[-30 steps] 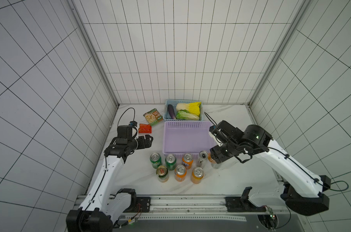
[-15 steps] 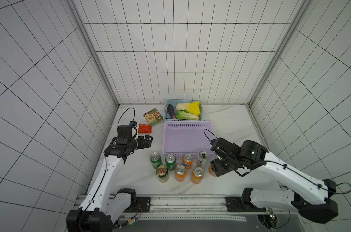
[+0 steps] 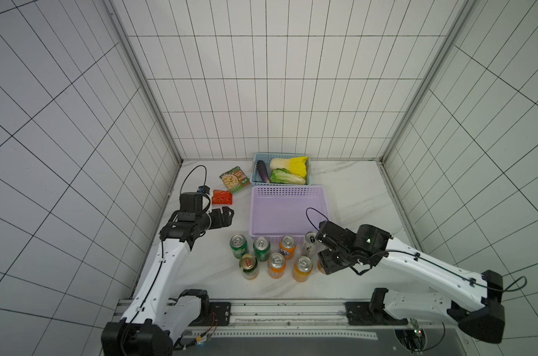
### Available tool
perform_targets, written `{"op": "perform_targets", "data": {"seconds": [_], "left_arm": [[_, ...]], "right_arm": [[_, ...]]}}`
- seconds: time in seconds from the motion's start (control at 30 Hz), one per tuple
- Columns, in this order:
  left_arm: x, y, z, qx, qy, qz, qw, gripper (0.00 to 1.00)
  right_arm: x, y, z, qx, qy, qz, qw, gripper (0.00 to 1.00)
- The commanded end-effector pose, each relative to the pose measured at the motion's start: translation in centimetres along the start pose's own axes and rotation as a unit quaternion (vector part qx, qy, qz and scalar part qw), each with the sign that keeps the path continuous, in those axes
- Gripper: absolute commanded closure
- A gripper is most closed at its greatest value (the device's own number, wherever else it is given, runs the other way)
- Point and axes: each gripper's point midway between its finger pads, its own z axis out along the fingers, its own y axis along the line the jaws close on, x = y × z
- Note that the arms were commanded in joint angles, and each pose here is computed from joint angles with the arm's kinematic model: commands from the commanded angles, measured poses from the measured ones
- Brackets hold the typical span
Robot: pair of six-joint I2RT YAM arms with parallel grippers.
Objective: Take out the drinks from the basket
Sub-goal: Place the drink at the center of the board.
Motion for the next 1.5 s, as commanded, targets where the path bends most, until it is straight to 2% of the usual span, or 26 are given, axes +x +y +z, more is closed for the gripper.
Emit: {"op": "perform_targets", "data": {"seconds": [0.0, 0.67, 1.47], "left_arm": [[-0.4, 0.2, -0.3, -0.005, -0.007, 0.007, 1.000, 0.02], [-0.3, 0.2, -0.1, -0.005, -0.004, 0.007, 1.000, 0.02], [-0.3, 0.2, -0.1, -0.005, -0.003, 0.006, 1.000, 0.02]], "right_arm": [[-0.5, 0.0, 0.3, -0.001, -0.028, 0.010, 1.000, 0.32], [1.0, -0.3, 4.0, 0.005, -0.014, 0.029, 0.999, 0.32], [1.9, -0.6, 6.4, 0.010, -0.009, 0.047, 0.999, 0.31]]}}
